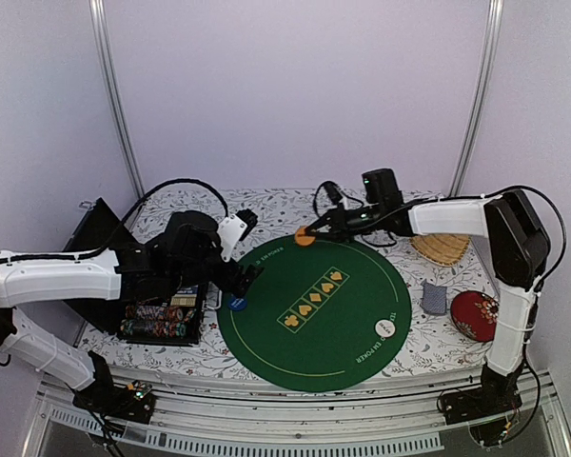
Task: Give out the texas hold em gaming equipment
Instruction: Place the big blind button in the big blind area.
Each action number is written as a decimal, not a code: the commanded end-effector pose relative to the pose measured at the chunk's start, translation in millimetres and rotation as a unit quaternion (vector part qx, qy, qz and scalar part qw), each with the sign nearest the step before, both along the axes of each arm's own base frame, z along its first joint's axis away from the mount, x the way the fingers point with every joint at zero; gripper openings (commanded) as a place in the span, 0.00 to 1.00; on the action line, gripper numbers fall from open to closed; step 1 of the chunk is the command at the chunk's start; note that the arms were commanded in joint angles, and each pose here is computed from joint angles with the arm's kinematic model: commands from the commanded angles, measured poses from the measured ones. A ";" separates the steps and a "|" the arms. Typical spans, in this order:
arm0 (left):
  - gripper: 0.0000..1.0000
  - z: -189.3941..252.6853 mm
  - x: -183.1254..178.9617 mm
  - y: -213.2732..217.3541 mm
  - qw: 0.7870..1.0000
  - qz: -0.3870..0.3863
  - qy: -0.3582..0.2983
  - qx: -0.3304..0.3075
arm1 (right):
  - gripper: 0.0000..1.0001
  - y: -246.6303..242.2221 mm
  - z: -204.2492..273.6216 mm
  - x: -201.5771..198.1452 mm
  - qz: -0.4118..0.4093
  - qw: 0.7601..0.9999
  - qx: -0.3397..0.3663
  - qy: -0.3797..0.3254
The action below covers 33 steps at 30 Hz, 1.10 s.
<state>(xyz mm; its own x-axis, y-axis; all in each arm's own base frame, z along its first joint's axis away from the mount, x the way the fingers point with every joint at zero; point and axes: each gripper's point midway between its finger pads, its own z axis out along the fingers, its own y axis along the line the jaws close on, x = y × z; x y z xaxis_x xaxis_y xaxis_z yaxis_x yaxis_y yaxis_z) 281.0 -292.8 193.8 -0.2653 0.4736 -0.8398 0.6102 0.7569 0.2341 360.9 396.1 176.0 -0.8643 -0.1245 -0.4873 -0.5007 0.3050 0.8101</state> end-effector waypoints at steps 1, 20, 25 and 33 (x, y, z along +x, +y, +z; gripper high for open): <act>0.98 -25.0 15.6 21.2 0.994 0.073 0.074 -0.035 | 0.02 -71.5 -30.3 69.8 -0.103 0.994 -0.025 0.008; 0.98 -78.3 26.0 91.3 0.970 0.188 0.150 -0.029 | 0.02 -60.5 -162.1 159.4 -0.209 0.965 -0.052 0.149; 0.98 -76.1 26.1 98.2 0.969 0.197 0.148 -0.028 | 0.02 -57.8 -172.5 160.0 -0.214 0.961 -0.061 0.165; 0.98 -78.0 25.5 105.2 0.966 0.206 0.151 -0.033 | 0.03 -27.3 -173.3 159.1 -0.198 0.965 -0.074 0.155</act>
<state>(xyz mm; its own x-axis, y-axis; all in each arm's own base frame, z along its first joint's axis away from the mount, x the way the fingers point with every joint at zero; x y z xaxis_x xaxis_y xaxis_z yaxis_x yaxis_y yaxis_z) 307.1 -195.7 115.6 -0.6472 0.2538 -0.7188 0.3116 0.9487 0.0545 530.8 357.6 30.9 -0.9472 0.2113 -0.2410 -0.1061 0.5029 0.8578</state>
